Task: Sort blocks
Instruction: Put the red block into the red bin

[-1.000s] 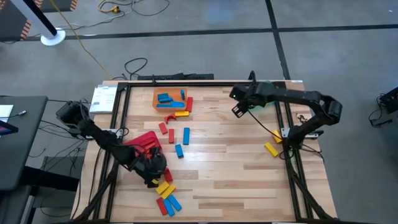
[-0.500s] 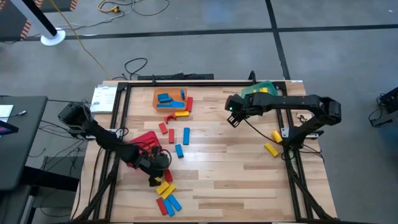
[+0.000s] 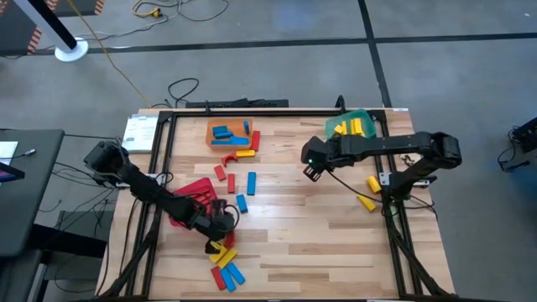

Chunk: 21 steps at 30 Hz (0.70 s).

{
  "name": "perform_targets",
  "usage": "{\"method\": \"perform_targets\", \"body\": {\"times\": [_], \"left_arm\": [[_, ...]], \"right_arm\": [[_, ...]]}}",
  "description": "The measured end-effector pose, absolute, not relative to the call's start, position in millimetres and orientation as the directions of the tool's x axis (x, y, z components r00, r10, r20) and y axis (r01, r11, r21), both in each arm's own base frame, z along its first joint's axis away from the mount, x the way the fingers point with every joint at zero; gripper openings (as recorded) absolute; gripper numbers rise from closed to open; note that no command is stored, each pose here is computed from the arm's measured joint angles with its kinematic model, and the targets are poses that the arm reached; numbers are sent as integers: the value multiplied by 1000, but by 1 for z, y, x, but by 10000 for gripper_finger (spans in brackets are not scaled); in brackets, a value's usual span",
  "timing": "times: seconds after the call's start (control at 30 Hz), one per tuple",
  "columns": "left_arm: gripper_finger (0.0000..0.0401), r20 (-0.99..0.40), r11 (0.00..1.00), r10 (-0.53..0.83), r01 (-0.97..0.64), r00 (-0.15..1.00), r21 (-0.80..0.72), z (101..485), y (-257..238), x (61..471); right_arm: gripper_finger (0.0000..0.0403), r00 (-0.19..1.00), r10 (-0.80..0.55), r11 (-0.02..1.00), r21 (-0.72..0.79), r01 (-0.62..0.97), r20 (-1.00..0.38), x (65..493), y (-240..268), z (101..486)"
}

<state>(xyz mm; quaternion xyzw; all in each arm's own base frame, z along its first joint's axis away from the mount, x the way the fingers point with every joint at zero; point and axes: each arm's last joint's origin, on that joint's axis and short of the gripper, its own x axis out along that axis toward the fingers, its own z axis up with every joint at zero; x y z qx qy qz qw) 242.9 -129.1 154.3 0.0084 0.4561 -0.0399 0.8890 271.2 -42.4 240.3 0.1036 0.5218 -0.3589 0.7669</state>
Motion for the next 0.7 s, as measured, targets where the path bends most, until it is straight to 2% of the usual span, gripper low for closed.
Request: {"method": "perform_targets", "body": {"times": [0.03, 0.33, 0.7], "left_arm": [[23, -809, 996, -63, 91, 585, -12, 157, -129, 245], [29, -820, 988, -21, 139, 572, 73, 181, -125, 260], [27, -793, 956, 109, 155, 600, 248, 234, -125, 278]], "right_arm": [[232, 206, -441, 725, -211, 655, -874, 272, -40, 240], [232, 328, -415, 792, -159, 589, -849, 283, -9, 243], [232, 650, -278, 926, -17, 378, -707, 304, 54, 258]]}}
